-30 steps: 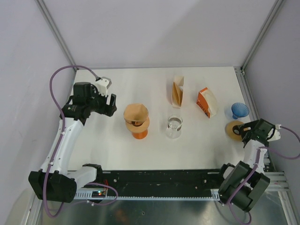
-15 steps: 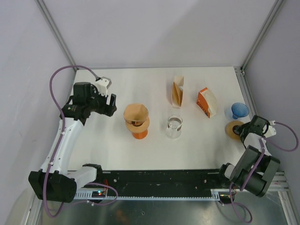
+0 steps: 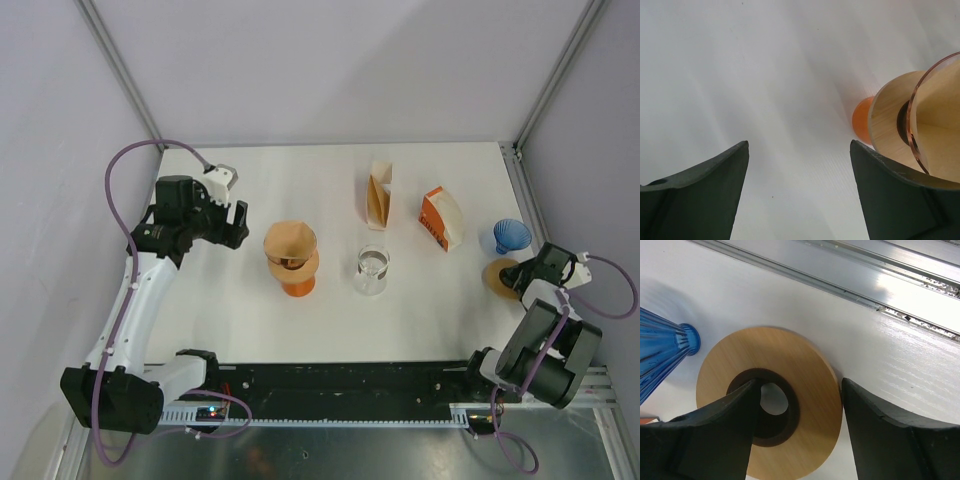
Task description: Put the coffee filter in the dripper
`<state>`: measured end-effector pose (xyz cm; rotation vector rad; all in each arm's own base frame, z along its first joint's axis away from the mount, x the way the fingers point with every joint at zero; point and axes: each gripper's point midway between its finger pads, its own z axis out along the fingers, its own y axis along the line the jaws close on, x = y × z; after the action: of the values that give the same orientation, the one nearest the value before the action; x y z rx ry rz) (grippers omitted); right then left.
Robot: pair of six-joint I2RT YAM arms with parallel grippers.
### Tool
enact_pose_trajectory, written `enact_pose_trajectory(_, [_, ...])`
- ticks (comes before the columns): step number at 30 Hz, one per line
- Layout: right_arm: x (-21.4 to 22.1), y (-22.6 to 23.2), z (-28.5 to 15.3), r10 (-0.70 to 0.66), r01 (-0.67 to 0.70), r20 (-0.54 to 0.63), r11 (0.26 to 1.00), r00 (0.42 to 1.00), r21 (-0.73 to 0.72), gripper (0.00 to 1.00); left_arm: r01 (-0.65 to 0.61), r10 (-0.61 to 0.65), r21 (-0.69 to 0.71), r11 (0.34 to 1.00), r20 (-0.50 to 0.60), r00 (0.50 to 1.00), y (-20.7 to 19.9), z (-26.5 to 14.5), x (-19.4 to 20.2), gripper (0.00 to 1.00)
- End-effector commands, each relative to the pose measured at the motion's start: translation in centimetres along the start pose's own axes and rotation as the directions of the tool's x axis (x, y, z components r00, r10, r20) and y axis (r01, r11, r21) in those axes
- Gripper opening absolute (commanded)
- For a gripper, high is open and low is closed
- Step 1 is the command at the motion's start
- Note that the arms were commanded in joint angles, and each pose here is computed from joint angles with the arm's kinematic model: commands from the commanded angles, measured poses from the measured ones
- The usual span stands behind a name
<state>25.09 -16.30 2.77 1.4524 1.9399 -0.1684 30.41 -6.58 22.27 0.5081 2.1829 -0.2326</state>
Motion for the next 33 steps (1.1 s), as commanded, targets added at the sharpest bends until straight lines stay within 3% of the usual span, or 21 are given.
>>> enact_pose_trajectory(1, [-0.3,0.0,-0.3,0.007,-0.008,-0.021,1.000,1.000,-0.020,0.72,-0.026,0.026,-0.001,1.000,0.047,0.999,0.1,-0.4,-1.2,0.86])
enact_pose_trajectory(7, [-2.5,1.0,-1.9,0.048,-0.045,0.033,0.994,0.998,-0.104,0.83,-0.037,0.038,-0.022,0.999,0.056,0.998,0.4,-0.9,-1.2,0.87])
enact_pose_trajectory(16, [-2.6,1.3,-0.8,0.018,-0.018,-0.003,0.994,1.000,-0.105,0.86,-0.047,0.050,-0.061,0.997,0.034,0.998,1.4,-0.4,-1.4,0.87])
enact_pose_trajectory(26, [-1.0,0.8,0.5,-0.060,0.057,-0.061,0.997,0.996,-0.049,0.83,-0.065,0.067,-0.059,0.996,0.037,0.997,1.8,0.1,-1.9,0.87])
enact_pose_trajectory(33, [-0.2,-0.3,1.1,-0.071,0.074,-0.091,0.997,0.993,0.027,0.71,-0.060,0.061,-0.056,0.997,0.024,0.998,1.9,0.5,-1.6,0.87])
